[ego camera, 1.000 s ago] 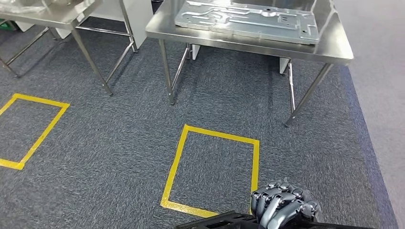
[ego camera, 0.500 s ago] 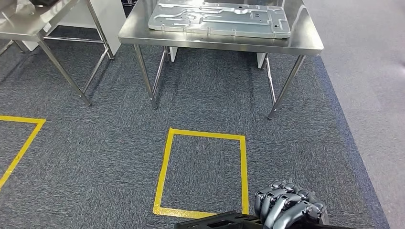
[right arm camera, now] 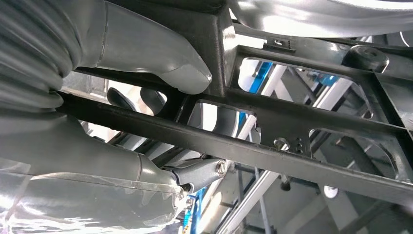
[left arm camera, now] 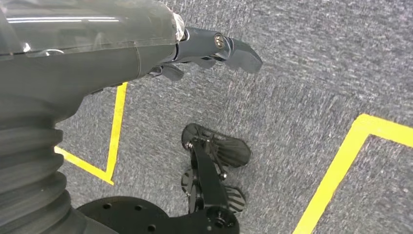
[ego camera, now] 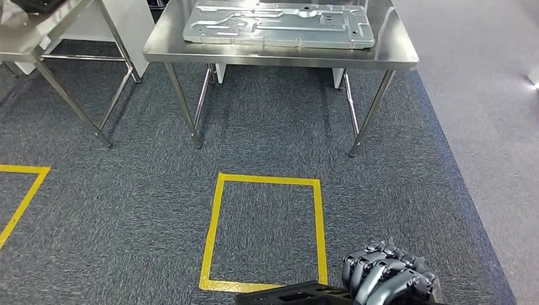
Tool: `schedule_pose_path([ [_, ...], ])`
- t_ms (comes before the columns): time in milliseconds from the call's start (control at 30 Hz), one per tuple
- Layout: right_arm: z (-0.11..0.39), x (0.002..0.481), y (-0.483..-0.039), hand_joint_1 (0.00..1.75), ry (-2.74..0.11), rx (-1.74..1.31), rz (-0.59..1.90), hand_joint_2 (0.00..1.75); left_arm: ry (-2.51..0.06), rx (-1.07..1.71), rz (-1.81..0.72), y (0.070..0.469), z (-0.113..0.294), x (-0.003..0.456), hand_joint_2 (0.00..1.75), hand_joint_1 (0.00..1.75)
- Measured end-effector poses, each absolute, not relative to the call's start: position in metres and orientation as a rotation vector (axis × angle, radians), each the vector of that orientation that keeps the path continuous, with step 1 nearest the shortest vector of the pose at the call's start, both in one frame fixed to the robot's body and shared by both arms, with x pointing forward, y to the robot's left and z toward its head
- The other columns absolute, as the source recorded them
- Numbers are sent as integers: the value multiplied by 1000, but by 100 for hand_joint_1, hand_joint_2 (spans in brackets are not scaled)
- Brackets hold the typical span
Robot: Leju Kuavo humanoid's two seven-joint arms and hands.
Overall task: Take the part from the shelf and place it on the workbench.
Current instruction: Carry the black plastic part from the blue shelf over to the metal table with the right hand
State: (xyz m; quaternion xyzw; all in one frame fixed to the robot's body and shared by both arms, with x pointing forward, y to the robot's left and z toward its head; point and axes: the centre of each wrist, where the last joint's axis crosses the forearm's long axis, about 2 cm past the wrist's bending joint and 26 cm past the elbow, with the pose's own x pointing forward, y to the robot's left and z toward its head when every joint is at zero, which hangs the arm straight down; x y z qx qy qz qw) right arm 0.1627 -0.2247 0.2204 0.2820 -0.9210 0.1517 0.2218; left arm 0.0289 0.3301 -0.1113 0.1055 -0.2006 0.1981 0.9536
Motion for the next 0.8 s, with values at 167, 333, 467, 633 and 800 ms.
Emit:
schedule_pose_path([
  [167,222,162,-224,164,-2552,777,419,175,-409,214,402,330,-111,29,175,0],
  [333,222,162,-224,164,-2551,775,418,175,-404,214,402,331,-111,27,175,0],
  [467,221,162,-224,164,-2552,767,409,175,-404,216,400,331,-111,27,175,0],
  [633,222,160,-225,164,-2555,763,400,175,-404,215,399,330,-111,27,175,0],
  [800,221,159,-225,164,-2551,756,401,175,-403,213,398,330,-111,26,175,0],
])
